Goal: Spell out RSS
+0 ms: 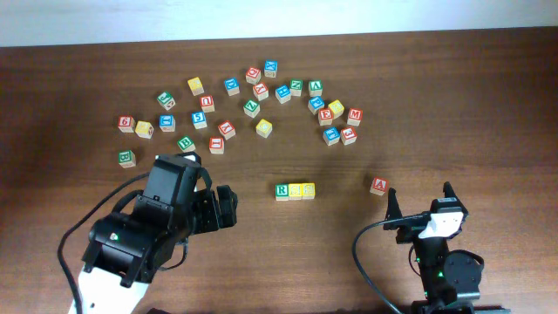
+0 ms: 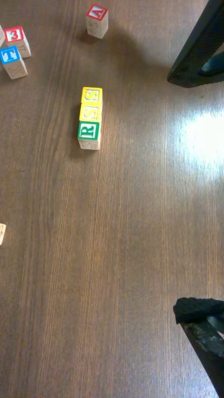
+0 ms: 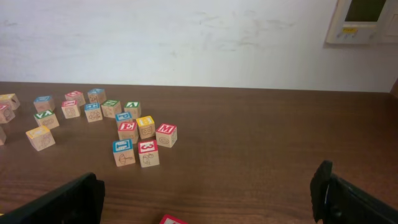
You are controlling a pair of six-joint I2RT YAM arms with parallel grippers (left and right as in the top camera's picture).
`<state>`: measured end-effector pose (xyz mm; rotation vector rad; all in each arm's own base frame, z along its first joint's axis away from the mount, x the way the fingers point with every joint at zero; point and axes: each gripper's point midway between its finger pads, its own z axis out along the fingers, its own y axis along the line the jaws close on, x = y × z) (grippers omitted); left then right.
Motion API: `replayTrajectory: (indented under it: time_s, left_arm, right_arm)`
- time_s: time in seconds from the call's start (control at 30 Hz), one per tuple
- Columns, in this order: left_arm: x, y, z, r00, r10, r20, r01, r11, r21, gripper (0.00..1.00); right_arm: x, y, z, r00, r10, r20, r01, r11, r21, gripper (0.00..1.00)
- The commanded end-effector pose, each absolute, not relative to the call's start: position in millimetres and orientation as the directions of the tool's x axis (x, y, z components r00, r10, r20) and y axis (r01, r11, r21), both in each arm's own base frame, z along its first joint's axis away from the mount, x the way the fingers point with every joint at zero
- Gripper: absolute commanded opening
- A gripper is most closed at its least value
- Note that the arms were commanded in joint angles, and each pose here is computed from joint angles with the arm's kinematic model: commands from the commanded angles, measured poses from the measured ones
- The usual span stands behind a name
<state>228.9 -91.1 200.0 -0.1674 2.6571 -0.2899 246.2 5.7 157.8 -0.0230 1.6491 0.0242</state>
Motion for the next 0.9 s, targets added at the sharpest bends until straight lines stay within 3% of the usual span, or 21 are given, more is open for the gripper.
replayTrajectory:
  time_s: [0.0,0.13,0.23,0.37,0.47,0.6,0.8,0.87]
  left_arm:
    - [230,-89,201,-0.884,-0.165,-0.438,-0.072,0.973,-0.221,0.99]
    - [226,-81,199,-0.887,-0.172,-0.429,-0.09,0.974,-0.206,0.99]
    - [227,-63,218,-0.844,-0.035,-0.535,0.061,0.985,-0.161,0.99]
    - [202,-46,245,-0.659,0.045,-0.751,0.183,0.978,-0.102,0.99]
    - [192,-33,230,-0.624,-0.002,-0.782,0.128,0.986,-0.105,0.99]
    - [196,-43,208,-0.505,0.163,-0.847,0.294,0.956,0.009,0.99]
    - [204,-36,180,-0.404,0.12,-0.907,0.25,0.968,0.017,0.99]
    - [210,-32,174,-0.378,0.034,-0.925,0.199,0.979,-0.046,0.99]
  right_arm:
    - [246,5,156,-0.078,0.004,-0.997,-0.023,1.0,0.006,0.99]
    - [246,5,156,-0.078,0.004,-0.997,-0.023,1.0,0.006,0.98]
    - [246,5,156,-0.078,0.004,-0.997,-0.023,1.0,0.006,0.98]
    - [246,5,156,-0.078,0.003,-0.997,-0.023,1.0,0.005,0.98]
    - [246,5,156,-0.078,0.004,-0.997,-0.023,1.0,0.006,0.98]
    - [246,5,156,-0.078,0.004,-0.997,-0.023,1.0,0.006,0.98]
    - [246,5,156,-0.078,0.004,-0.997,-0.023,1.0,0.006,0.98]
    - [246,5,156,-0.078,0.004,-0.997,-0.023,1.0,0.006,0.98]
